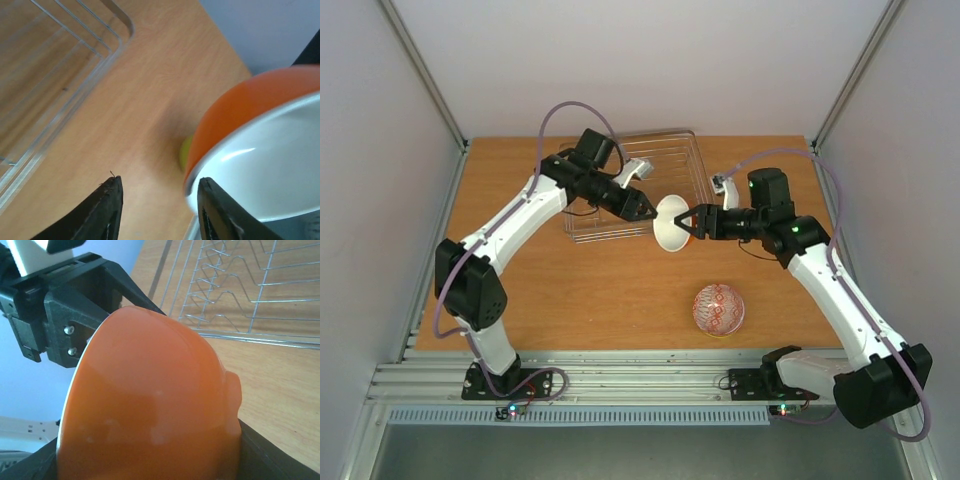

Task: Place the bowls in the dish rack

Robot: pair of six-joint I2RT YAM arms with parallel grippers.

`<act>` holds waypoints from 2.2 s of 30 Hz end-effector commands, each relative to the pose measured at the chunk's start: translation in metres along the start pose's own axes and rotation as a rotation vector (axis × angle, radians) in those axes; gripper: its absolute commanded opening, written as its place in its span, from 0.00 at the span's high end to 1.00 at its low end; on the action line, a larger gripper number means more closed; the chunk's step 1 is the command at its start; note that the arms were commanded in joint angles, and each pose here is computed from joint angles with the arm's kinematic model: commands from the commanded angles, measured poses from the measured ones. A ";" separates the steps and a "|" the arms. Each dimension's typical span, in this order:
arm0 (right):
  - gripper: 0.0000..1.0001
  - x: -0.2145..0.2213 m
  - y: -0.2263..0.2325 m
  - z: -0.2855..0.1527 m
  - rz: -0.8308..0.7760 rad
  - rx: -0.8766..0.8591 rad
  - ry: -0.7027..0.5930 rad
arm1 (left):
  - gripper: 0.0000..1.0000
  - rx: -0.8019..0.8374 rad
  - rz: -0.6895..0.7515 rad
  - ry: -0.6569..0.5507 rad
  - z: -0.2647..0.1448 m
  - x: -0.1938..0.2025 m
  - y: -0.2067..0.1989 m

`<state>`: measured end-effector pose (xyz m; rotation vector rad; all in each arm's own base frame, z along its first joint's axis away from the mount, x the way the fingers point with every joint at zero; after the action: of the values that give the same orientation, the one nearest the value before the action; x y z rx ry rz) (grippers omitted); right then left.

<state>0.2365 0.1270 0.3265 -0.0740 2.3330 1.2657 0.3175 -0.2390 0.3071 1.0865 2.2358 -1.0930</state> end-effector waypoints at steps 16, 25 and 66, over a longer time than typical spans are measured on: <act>0.99 -0.094 0.012 0.035 -0.360 0.366 0.051 | 0.39 -0.706 0.321 -0.087 -0.071 -0.007 -0.004; 0.99 -0.140 0.060 0.083 -0.788 0.458 0.198 | 0.38 -0.795 0.339 -0.160 -0.106 -0.002 -0.006; 0.99 -0.037 0.040 0.242 -1.432 0.655 0.333 | 0.36 -0.813 0.204 -0.264 -0.141 0.019 0.026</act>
<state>0.3692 0.3285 0.2372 -1.4654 2.0410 -0.2396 0.3162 -0.1058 0.3643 0.7402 2.0379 -0.1542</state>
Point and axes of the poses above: each gripper's point midway between its finger pads, its own z axis out along the fingers, its own y axis along the line the jaws close on, x = y × z, the point moved 10 cm from there along -z, back along the fingers, and after that the axes turned 11 degrees about z, right-handed, at the moved point
